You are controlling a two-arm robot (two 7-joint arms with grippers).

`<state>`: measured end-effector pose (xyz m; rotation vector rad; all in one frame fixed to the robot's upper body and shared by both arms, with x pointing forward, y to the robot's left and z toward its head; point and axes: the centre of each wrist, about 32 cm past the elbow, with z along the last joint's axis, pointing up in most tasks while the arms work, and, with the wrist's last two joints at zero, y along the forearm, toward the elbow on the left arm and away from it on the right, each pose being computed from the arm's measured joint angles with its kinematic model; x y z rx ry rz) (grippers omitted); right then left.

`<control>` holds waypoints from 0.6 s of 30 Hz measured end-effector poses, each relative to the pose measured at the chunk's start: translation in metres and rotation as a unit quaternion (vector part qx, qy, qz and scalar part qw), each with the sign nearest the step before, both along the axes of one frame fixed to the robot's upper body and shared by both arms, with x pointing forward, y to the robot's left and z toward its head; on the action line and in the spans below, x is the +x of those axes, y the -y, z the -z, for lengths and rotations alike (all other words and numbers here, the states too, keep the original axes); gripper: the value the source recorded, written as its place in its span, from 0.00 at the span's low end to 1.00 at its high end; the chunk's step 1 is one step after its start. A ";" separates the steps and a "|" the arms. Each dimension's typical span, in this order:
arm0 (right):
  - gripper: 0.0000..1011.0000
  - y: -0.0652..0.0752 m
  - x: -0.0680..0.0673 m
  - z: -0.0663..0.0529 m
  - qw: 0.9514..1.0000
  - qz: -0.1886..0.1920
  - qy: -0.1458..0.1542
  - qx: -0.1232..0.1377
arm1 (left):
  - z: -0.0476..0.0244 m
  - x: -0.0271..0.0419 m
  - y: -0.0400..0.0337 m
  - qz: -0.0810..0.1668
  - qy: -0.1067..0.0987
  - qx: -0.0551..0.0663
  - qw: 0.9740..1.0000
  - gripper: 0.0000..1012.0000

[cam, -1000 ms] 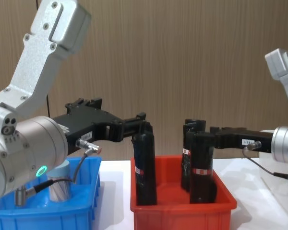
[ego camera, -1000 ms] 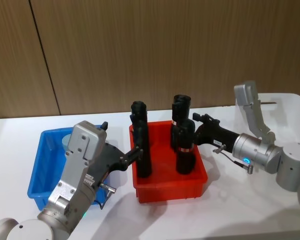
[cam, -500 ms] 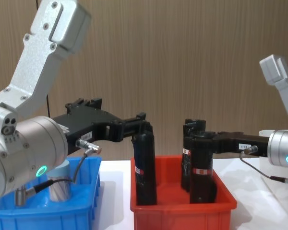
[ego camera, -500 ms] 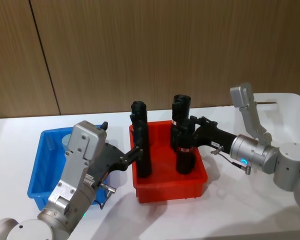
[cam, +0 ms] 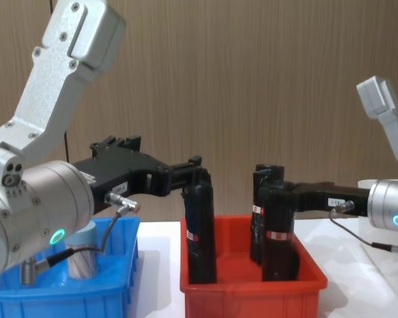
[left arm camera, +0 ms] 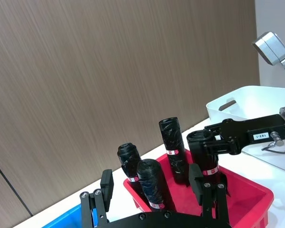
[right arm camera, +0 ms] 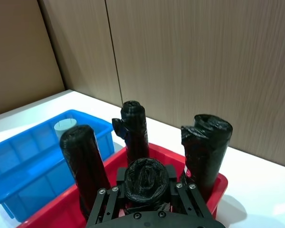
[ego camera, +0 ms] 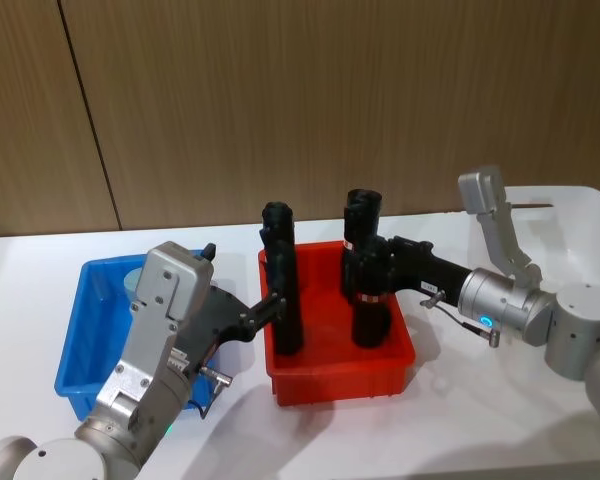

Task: Pick the cotton swabs from the blue box and place them into the white box.

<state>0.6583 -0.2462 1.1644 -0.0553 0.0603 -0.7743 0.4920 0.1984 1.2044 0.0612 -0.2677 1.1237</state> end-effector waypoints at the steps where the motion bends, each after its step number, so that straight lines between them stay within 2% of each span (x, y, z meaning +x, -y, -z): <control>1: 0.48 0.000 0.000 -0.001 1.000 -0.001 0.002 0.000 | 0.0000 0.0000 0.0000 0.000 0.000 0.000 1.000 0.99; 10: 0.41 -0.001 -0.004 -0.014 1.000 -0.006 0.020 0.011 | 0.0000 0.0000 0.0000 0.000 0.000 0.000 1.000 0.99; 15: 0.39 -0.001 -0.009 -0.027 0.999 -0.005 0.035 0.020 | 0.0000 0.0000 0.0000 0.000 0.000 0.000 1.000 0.99; 18: 0.37 0.001 -0.013 -0.043 0.998 -0.002 0.052 0.025 | 0.0000 0.0000 0.0000 0.000 0.000 0.000 1.000 0.99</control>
